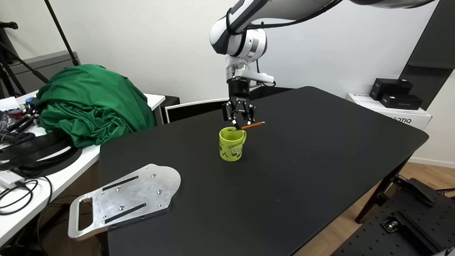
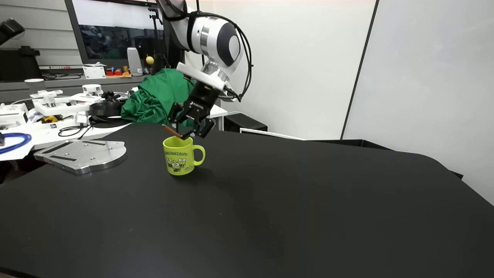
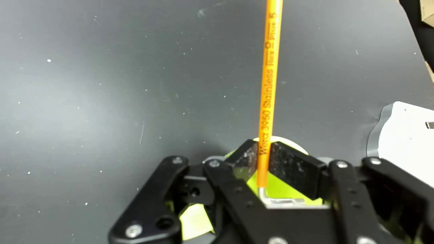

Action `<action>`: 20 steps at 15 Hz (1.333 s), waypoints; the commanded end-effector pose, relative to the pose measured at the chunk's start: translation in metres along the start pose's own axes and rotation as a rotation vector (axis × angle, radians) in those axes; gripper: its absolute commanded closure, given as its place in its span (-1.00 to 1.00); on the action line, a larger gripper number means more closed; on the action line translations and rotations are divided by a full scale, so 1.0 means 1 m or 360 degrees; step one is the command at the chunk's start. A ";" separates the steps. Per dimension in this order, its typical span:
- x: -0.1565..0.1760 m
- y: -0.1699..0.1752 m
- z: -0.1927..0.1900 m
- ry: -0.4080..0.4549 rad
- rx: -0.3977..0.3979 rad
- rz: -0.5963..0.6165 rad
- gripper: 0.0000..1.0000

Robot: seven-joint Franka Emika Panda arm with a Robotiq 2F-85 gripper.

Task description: Put the pen in the mug

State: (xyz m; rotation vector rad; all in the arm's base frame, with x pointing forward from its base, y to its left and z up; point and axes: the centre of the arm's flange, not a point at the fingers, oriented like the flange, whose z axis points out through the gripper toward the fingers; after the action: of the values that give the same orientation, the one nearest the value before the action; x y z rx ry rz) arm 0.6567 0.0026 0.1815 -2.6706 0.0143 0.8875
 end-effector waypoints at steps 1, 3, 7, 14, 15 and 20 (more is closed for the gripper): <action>0.023 0.000 -0.001 -0.0051 0.0046 0.0075 0.91; 0.027 0.001 0.005 -0.0063 0.0055 0.0084 0.91; 0.031 0.001 0.008 -0.0075 0.0059 0.0090 0.91; 0.026 -0.006 0.002 -0.0067 0.0064 0.0084 -0.13; 0.026 -0.007 0.001 -0.0065 0.0068 0.0080 -0.24; 0.022 -0.013 -0.002 -0.0051 0.0081 0.0064 -0.92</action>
State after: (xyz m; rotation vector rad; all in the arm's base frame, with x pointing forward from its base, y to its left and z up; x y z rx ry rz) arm 0.6687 0.0147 0.1635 -2.6239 0.0404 0.9256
